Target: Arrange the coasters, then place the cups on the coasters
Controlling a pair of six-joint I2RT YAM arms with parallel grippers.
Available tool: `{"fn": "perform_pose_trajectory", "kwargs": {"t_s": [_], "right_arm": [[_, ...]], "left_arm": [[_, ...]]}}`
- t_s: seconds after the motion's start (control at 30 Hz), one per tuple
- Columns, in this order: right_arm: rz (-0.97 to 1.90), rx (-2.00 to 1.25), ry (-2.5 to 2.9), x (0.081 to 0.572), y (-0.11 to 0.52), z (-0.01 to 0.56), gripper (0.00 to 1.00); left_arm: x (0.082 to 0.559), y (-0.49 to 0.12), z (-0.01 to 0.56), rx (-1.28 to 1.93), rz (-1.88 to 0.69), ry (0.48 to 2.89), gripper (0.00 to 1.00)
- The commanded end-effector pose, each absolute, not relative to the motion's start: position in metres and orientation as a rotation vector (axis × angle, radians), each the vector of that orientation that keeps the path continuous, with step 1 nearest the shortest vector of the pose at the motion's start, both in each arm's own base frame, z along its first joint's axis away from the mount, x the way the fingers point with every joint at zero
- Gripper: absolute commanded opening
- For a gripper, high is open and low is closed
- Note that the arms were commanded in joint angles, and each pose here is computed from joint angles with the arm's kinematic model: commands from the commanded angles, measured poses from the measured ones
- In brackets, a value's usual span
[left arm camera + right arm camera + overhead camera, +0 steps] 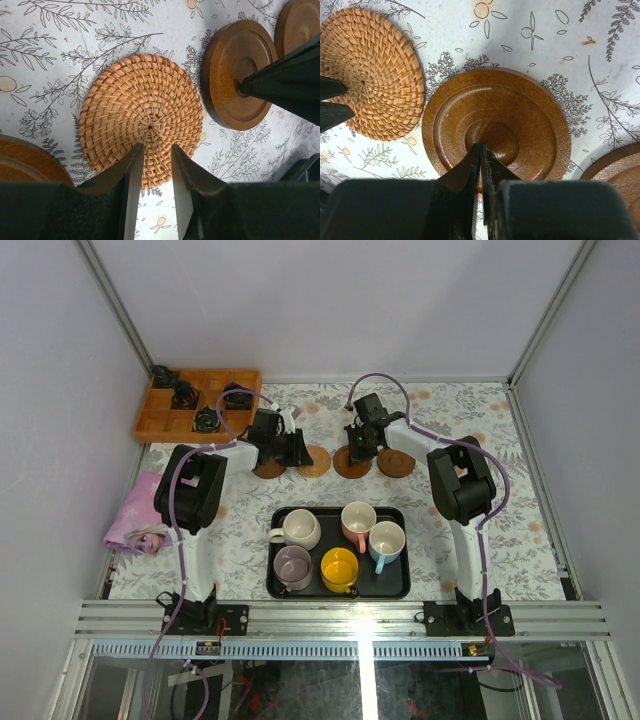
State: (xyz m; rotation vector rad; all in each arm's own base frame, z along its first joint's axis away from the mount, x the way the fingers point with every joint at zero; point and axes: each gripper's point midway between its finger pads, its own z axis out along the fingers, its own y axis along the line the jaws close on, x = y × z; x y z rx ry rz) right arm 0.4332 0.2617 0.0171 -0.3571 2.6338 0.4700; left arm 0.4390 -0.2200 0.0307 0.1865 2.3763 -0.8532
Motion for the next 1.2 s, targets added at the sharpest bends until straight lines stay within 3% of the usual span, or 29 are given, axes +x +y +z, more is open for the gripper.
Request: {"fn": "perform_pose_trajectory", "kwargs": {"t_s": [0.0, 0.3, 0.6, 0.93, 1.17], "right_arm": [[0.407, -0.353, 2.626, 0.437, 0.257, 0.021, 0.07], [0.478, -0.391, 2.506, 0.460, 0.275, 0.064, 0.07], [0.385, -0.372, 2.422, 0.461, 0.257, 0.107, 0.08], [0.086, 0.041, 2.487, 0.441, 0.111, 0.090, 0.08], [-0.171, 0.267, 2.517, 0.416, 0.022, 0.072, 0.15]], "left_arm": [[0.437, -0.218, 0.039, 0.220, -0.835, 2.369, 0.29], [0.451, -0.224, 0.063, 0.235, -0.855, 2.296, 0.32], [0.472, -0.233, 0.141, 0.264, -0.888, 2.118, 0.33], [0.448, -0.201, 0.166, 0.218, -0.810, 2.070, 0.35], [0.425, -0.173, 0.155, 0.165, -0.737, 2.078, 0.40]]}}
